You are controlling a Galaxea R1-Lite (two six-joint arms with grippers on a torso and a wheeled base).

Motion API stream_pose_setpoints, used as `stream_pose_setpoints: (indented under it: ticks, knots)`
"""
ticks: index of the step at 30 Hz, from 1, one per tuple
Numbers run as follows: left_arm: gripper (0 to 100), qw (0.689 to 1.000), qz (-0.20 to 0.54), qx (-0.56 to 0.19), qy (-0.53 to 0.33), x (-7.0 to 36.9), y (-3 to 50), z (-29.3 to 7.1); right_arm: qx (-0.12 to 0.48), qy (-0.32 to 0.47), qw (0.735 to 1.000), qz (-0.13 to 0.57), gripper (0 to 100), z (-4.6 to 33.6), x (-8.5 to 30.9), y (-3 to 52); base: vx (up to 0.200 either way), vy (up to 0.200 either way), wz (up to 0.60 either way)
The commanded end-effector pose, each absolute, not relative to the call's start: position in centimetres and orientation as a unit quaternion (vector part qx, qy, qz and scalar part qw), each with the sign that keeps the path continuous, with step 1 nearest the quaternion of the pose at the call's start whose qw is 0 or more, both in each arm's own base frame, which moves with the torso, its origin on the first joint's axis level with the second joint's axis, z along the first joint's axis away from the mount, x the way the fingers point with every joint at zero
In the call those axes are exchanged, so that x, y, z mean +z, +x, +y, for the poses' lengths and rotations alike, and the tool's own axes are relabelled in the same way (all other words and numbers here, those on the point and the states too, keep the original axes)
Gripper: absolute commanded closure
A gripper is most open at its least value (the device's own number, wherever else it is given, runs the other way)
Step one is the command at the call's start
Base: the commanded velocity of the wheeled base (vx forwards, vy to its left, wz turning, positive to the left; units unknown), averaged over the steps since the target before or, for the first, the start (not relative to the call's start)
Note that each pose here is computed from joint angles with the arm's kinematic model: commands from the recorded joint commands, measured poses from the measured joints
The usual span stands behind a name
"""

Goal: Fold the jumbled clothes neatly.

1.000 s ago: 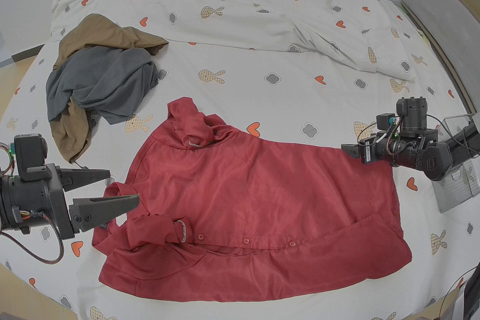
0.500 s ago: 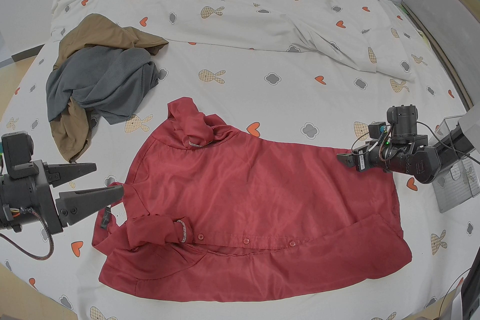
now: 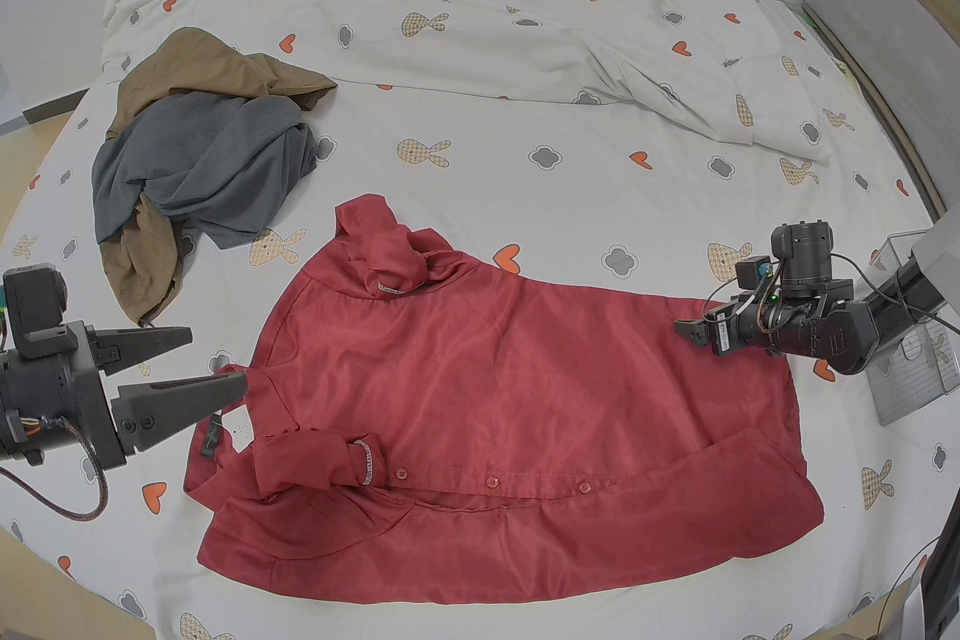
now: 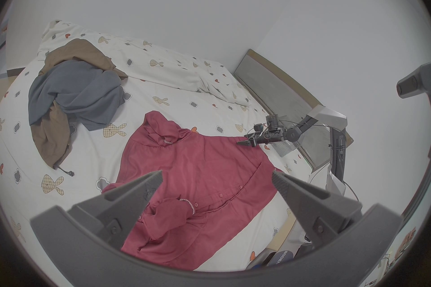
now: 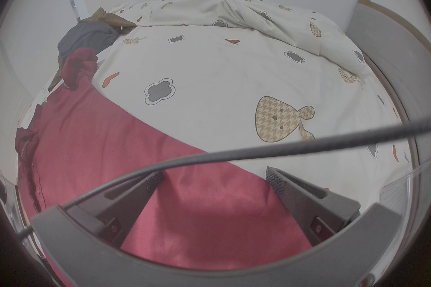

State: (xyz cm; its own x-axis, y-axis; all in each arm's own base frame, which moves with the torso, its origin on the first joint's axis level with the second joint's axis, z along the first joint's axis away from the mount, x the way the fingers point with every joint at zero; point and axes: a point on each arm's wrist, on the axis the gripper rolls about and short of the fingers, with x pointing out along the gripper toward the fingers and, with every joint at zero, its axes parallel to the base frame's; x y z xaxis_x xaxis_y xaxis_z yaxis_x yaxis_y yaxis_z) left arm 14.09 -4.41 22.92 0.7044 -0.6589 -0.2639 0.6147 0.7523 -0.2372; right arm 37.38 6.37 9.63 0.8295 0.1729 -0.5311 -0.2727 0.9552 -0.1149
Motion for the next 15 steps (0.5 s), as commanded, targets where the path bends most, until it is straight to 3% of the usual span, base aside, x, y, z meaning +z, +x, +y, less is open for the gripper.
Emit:
stream_pose_setpoints:
  ticks: [1, 4, 5, 15]
  knots:
    - [0, 0.921, 0.169, -0.346, -0.065, 22.86, 14.11, -4.42, 0.115, -0.093, 0.953, 0.264, 0, 6.33, 9.70, 37.76, 0.000, 0.000, 0.00]
    - [0, 0.921, 0.170, -0.346, -0.065, 22.84, 14.14, -4.42, 0.116, -0.093, 0.953, 0.264, 0, 6.39, 9.70, 37.75, 0.000, 0.000, 0.00]
    - [0, 0.921, 0.170, -0.345, -0.066, 22.84, 14.14, -4.42, 0.116, -0.093, 0.953, 0.264, 100, 6.39, 9.70, 37.75, 0.000, 0.000, 0.00]
    - [0, 0.921, 0.174, -0.343, -0.066, 22.68, 14.32, -4.42, 0.118, -0.093, 0.952, 0.266, 100, 6.57, 9.52, 37.77, 0.000, 0.000, 0.00]
